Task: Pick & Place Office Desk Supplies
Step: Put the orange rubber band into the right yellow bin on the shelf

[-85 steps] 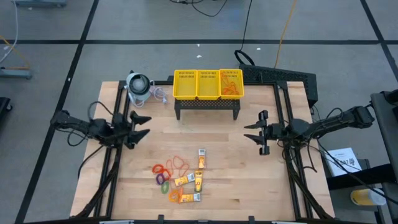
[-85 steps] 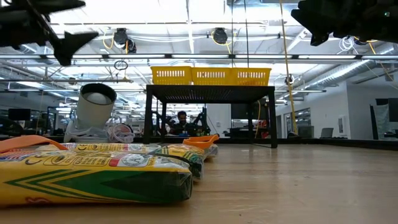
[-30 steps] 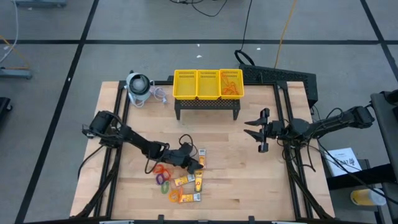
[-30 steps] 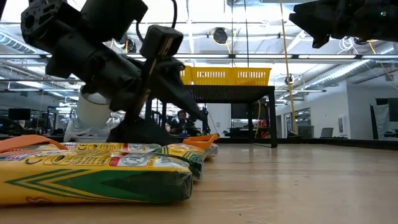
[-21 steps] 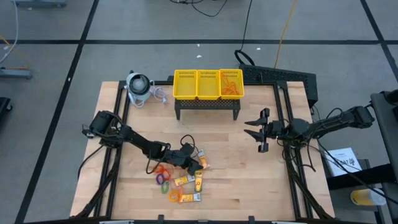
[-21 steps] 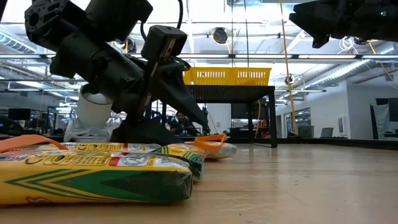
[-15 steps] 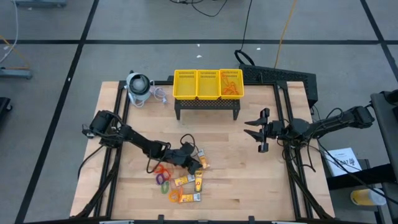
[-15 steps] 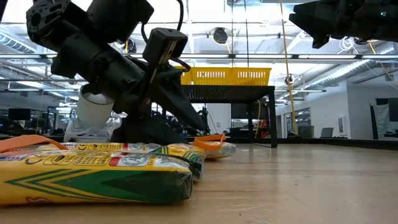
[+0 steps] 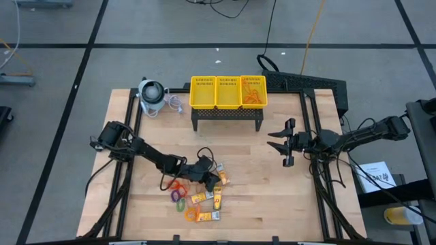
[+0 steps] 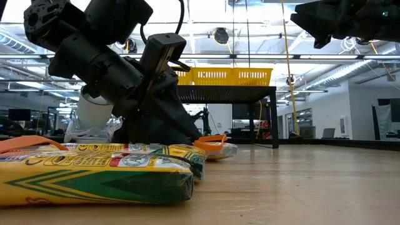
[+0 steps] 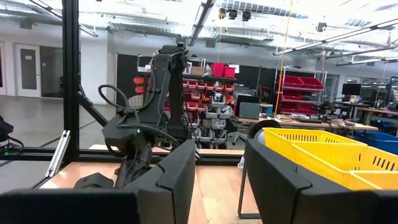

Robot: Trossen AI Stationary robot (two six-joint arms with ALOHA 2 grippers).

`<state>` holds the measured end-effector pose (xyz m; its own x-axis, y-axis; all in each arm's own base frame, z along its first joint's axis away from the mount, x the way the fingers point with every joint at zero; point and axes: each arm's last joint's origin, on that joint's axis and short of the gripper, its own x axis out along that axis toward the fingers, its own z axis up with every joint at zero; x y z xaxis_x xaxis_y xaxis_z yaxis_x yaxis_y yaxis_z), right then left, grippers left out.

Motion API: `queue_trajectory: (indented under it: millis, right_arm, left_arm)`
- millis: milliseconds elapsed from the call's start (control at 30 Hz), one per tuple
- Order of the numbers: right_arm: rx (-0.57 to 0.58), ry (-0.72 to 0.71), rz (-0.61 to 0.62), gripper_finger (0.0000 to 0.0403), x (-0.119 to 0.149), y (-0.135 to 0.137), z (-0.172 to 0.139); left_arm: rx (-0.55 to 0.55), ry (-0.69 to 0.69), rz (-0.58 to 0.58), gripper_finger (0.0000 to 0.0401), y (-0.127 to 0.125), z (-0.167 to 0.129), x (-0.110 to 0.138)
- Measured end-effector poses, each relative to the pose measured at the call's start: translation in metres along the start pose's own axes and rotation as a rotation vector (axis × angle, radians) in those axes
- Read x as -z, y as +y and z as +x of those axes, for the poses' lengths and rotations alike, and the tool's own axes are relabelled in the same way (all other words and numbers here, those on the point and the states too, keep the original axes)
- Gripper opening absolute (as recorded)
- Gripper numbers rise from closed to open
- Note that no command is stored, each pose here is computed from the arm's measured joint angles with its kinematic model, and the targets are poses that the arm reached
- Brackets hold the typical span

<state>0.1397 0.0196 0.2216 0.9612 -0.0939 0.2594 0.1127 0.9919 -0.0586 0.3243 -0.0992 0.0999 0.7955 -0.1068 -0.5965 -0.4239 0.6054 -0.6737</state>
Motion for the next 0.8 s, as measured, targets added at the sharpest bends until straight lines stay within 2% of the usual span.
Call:
queue_trajectory:
  millis: [467,600,800]
  right_arm:
    - [0.0,-0.001,0.0,0.013,-0.0001,0.0,0.0]
    - [0.0,-0.001,0.0,0.013,-0.0001,0.0,0.0]
    - [0.0,-0.001,0.0,0.013,-0.0001,0.0,0.0]
  left_arm:
    - [0.033,-0.014,-0.092,0.0211,-0.0039,-0.0004,0.0008]
    - [0.041,0.002,-0.1,0.022,-0.0044,-0.0005,0.0016]
    - [0.06,0.018,-0.103,0.0207,-0.0083,-0.0011,0.0056]
